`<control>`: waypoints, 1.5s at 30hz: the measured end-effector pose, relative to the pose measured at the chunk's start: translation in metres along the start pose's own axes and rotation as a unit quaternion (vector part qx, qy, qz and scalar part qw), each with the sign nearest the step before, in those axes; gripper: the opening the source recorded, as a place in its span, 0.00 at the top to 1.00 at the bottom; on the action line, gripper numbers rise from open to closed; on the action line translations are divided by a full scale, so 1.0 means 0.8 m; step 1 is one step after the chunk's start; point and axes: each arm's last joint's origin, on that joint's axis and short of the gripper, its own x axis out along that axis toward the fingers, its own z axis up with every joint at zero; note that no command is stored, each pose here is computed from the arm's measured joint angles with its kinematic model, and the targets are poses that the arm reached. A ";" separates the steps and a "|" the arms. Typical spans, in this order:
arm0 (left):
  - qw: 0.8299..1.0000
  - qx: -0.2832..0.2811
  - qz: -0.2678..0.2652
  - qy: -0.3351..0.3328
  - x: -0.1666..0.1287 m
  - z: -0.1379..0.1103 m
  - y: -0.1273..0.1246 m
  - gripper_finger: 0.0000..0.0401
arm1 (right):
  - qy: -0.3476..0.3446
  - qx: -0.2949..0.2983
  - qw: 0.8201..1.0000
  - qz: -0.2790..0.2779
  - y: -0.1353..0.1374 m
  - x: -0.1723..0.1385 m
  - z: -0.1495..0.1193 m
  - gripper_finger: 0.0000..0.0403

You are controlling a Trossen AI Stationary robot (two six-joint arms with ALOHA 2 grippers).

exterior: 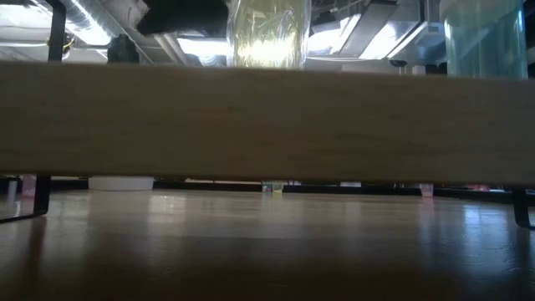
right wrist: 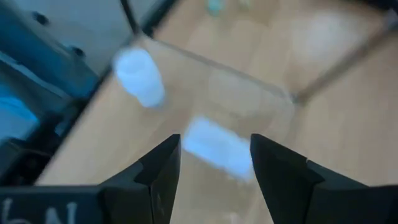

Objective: Pick and place medicine bottles onto shelf by color
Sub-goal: Put the top white pill bottle on the shelf aligned with the other white pill bottle

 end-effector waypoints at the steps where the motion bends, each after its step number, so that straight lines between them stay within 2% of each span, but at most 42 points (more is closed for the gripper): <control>1: 1.000 0.000 0.000 0.000 0.000 0.000 0.000 0.31 | -0.016 -0.009 1.000 0.016 0.001 0.002 0.003 0.51; 5: 1.000 0.000 0.000 0.000 0.000 0.000 0.000 0.31 | -0.056 -0.037 0.996 0.052 0.004 0.014 0.008 0.51; 12: 1.000 0.000 0.000 0.000 0.000 0.000 0.000 0.31 | -0.045 -0.035 0.997 0.052 0.000 0.036 -0.002 0.51; 20: 1.000 -0.001 0.000 0.000 0.000 0.000 0.000 0.31 | -0.031 -0.058 0.998 0.006 -0.003 0.045 -0.008 0.51; 34: 1.000 -0.002 0.000 0.000 0.000 0.000 0.000 0.31 | 0.000 -0.047 0.998 -0.029 -0.019 0.061 -0.022 0.51; 38: 1.000 -0.002 0.000 0.000 0.000 0.000 0.000 0.31 | 0.013 -0.044 0.997 -0.060 -0.022 0.063 -0.025 0.51; 45: 1.000 -0.002 0.000 0.000 0.000 0.000 0.000 0.31 | 0.019 -0.043 0.997 -0.063 -0.023 0.063 -0.027 0.51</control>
